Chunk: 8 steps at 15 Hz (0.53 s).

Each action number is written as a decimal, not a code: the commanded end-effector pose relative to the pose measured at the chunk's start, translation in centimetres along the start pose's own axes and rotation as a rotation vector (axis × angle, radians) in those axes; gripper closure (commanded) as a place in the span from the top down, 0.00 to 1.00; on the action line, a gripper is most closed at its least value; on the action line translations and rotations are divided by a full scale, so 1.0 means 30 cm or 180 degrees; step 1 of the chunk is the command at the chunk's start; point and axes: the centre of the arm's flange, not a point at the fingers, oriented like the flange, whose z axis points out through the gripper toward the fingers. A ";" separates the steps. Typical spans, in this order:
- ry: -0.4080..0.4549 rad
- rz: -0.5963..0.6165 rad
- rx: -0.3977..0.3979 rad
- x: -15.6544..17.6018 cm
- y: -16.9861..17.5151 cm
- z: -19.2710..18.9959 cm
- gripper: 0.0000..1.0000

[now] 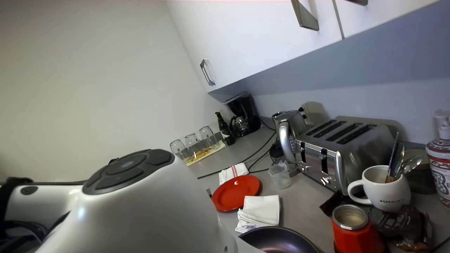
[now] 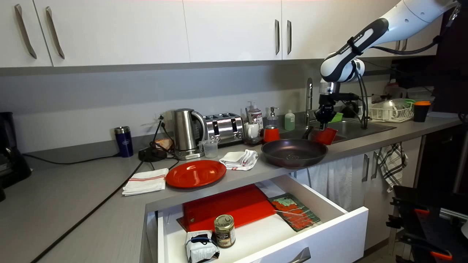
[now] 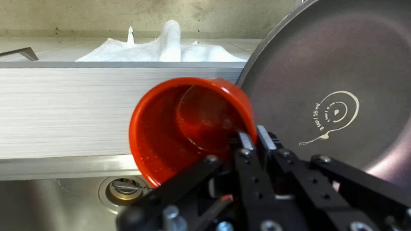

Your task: Move the cup to the other side of the pen

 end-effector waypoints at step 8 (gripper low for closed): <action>0.0418 0.0505 -0.0501 0.112 0.126 -0.026 0.05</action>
